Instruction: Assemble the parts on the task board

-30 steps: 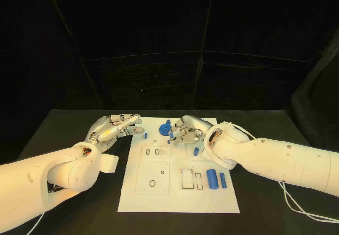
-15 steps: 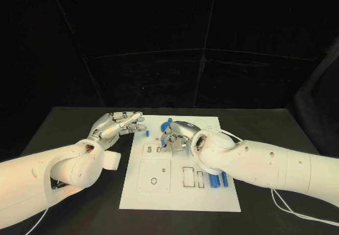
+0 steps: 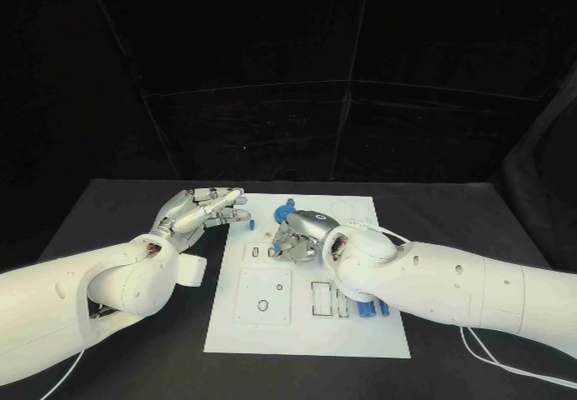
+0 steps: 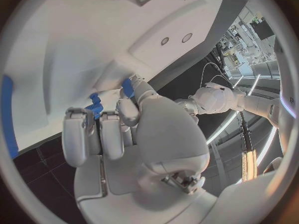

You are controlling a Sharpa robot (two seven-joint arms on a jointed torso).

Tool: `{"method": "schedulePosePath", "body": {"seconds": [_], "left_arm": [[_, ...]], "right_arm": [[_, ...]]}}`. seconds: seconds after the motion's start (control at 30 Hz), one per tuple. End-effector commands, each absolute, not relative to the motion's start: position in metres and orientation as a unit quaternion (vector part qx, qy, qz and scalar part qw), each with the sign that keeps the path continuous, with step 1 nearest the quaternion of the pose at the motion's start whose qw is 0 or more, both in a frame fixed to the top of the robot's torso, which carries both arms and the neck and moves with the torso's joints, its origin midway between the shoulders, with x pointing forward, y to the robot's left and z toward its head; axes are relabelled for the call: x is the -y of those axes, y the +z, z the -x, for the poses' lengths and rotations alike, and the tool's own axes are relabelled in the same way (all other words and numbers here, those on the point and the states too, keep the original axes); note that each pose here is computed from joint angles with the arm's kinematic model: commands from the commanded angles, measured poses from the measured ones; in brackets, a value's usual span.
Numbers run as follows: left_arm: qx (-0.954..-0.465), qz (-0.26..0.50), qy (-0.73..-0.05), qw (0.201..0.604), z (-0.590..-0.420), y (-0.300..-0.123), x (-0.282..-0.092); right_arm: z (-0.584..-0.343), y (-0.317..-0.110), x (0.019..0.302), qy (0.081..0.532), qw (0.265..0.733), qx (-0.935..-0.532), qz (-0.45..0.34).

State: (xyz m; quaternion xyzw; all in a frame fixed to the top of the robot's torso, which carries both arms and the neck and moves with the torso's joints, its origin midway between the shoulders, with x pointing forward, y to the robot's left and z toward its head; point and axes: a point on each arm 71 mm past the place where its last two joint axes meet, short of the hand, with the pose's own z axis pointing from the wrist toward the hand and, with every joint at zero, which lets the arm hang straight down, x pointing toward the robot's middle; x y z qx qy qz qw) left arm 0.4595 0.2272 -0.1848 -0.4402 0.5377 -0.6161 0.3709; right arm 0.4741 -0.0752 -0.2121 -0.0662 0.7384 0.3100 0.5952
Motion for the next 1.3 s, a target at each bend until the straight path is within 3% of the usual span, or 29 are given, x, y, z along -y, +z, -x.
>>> {"method": "schedulePosePath", "body": {"seconds": [0.03, 1.3], "left_arm": [[-0.538, 0.439, -0.621, 0.364, -0.4594, -0.1835, -0.226], [-0.539, 0.44, -0.618, 0.365, -0.4605, -0.1843, -0.2282]], "right_arm": [[-0.4727, -0.2135, 0.0747, 0.299, 0.592, -0.744, 0.081], [-0.471, -0.2166, 0.0765, 0.277, 0.605, -0.741, 0.089]]}}
